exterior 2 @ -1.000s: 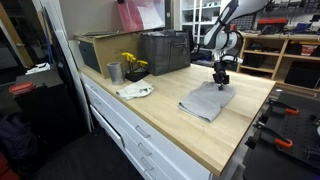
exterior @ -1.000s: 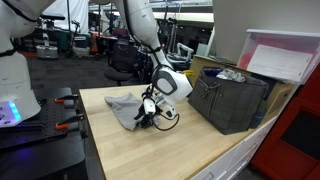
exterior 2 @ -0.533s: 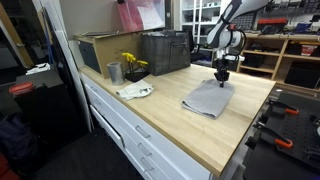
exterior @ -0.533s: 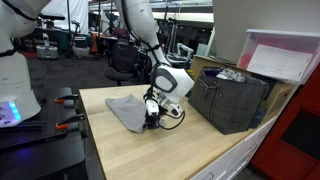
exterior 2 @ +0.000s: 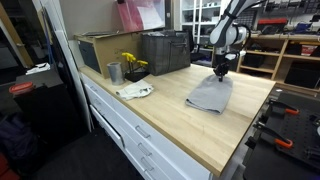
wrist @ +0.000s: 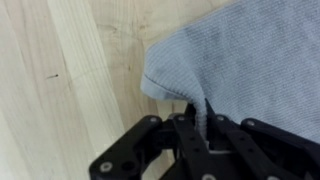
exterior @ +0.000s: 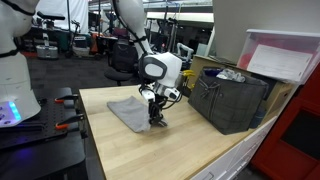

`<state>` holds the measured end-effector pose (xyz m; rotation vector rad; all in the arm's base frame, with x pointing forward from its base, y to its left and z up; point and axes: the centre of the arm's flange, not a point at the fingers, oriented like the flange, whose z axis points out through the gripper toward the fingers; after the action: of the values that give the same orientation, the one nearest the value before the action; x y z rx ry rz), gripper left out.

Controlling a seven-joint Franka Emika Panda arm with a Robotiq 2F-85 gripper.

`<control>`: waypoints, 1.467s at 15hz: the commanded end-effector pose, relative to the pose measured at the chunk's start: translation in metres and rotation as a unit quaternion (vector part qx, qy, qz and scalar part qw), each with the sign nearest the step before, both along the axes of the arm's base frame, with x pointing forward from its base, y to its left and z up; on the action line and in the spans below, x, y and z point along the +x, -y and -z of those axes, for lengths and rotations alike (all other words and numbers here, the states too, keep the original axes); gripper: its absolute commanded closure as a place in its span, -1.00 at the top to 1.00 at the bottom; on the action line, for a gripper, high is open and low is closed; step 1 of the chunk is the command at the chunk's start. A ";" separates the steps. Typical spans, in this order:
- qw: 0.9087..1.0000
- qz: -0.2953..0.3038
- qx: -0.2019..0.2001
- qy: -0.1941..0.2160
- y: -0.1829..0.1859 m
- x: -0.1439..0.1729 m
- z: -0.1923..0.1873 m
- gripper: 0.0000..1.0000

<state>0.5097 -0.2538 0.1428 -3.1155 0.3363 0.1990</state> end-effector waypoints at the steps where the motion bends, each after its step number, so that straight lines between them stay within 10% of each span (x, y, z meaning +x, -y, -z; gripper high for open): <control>1: 0.999 -0.007 -0.046 0.010 -0.044 -0.021 -0.030 -0.96; 12: 0.989 -0.078 -0.128 0.004 -0.157 -0.010 -0.034 -0.96; 22: 0.983 -0.150 -0.102 0.001 -0.239 -0.041 -0.046 -0.96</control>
<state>0.4933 -0.0298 0.1689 -3.3733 -0.0746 0.1942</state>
